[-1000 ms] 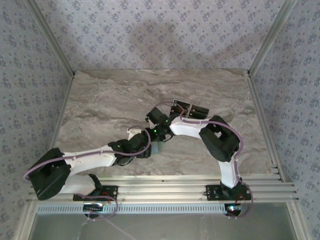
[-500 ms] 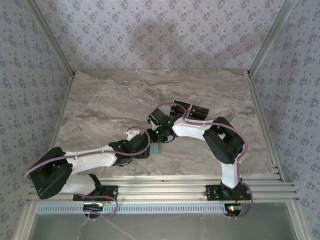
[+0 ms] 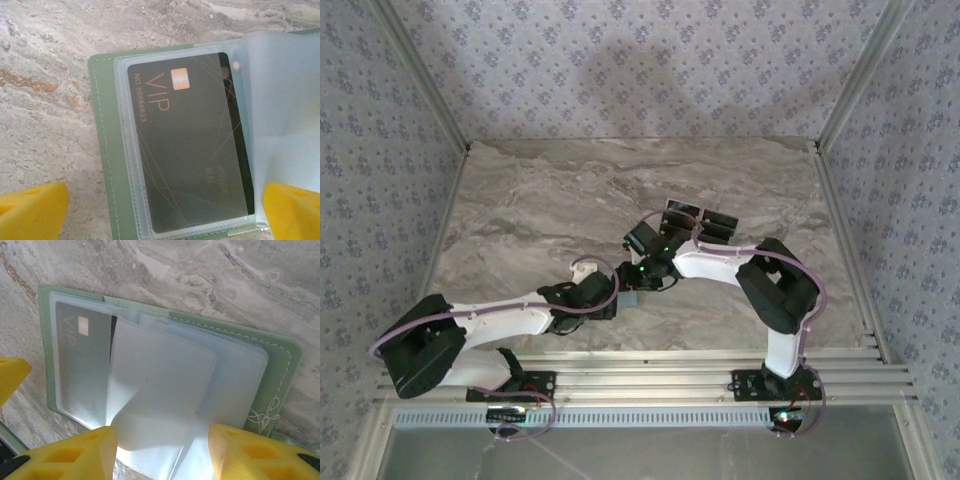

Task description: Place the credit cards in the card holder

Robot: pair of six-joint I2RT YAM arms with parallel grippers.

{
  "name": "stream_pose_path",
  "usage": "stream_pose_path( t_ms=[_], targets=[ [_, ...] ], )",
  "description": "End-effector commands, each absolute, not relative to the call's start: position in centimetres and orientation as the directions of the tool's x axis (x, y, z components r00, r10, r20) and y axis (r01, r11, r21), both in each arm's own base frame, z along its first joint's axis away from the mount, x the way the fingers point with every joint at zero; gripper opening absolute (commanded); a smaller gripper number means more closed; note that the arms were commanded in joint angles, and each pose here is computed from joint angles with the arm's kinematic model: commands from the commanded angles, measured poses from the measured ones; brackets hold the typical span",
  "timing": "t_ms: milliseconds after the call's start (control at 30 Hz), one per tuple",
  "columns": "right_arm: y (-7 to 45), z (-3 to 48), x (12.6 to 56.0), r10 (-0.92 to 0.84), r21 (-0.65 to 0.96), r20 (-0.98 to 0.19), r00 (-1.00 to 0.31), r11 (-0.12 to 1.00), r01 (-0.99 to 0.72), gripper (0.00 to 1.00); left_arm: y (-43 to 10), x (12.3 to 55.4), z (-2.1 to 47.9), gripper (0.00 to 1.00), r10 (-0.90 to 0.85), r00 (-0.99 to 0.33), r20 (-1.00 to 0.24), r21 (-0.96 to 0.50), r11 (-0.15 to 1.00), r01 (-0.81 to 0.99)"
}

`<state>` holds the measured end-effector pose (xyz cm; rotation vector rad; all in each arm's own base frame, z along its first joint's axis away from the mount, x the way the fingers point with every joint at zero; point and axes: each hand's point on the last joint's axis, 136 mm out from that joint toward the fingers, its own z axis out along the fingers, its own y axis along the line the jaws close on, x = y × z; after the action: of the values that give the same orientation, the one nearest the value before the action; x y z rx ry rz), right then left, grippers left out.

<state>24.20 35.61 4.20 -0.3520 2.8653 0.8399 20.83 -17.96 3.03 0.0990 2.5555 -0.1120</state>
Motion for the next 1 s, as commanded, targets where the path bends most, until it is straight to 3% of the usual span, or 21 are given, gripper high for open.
stream_pose_path(
  t_ms=[0,500,967],
  targets=[
    [35.6,3.7,24.1,-0.170,0.513,-0.181,-0.969,0.824,-0.241,0.53,-17.3,20.6,2.6,0.99,0.050,-0.834,-0.549,-0.029,0.996,0.079],
    [37.2,3.5,24.2,-0.185,0.544,-0.167,-0.968,0.802,-0.247,0.53,-17.1,20.6,3.0,0.99,0.042,-0.828,-0.560,-0.038,0.996,0.077],
    [39.0,6.9,23.9,-0.204,0.549,-0.217,-0.955,0.783,-0.292,0.53,-13.0,20.3,8.7,1.00,-0.106,-0.751,-0.652,-0.137,0.990,-0.021]
  ],
)
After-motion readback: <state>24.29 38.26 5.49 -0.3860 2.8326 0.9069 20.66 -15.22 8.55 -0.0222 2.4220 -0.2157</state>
